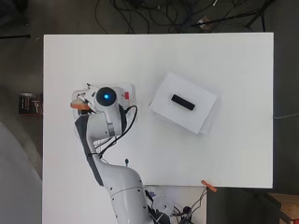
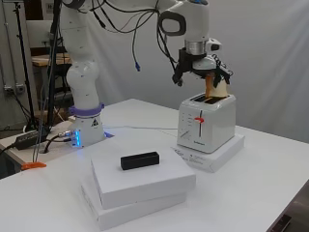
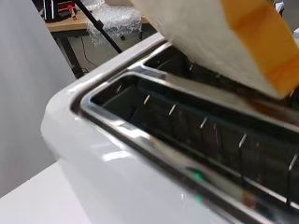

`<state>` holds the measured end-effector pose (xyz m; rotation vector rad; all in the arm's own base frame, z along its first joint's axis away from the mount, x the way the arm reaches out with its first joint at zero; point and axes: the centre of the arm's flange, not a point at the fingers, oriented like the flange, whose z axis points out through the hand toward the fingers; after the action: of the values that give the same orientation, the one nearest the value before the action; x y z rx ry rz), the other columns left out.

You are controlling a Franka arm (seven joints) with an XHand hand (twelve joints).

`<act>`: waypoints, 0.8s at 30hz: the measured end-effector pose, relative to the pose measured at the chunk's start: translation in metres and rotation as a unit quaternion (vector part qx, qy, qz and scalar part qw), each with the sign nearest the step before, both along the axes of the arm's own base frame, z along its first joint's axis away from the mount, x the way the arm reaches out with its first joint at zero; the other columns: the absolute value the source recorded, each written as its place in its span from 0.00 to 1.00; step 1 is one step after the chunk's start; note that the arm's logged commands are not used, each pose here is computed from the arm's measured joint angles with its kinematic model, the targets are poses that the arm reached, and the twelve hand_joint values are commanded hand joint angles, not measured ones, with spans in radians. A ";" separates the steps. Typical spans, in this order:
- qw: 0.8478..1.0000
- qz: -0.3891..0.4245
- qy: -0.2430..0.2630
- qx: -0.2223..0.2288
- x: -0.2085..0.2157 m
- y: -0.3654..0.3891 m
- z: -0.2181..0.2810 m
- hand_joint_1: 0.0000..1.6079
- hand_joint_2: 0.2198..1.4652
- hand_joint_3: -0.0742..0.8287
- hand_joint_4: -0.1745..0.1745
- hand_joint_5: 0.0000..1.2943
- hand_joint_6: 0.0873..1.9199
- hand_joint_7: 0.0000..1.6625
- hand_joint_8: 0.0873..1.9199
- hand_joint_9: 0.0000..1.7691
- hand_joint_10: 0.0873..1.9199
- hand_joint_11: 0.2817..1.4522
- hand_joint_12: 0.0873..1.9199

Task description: Teleoperate dual arm-hand system to toast a bread

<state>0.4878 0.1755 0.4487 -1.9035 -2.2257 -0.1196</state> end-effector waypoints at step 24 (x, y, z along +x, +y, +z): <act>0.999 -0.038 0.005 0.034 0.003 -0.023 -0.001 0.53 0.86 0.08 1.00 0.52 0.74 0.80 0.00 0.78 0.06 0.45 0.08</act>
<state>0.4903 0.1528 0.4473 -1.9489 -2.1156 -0.1938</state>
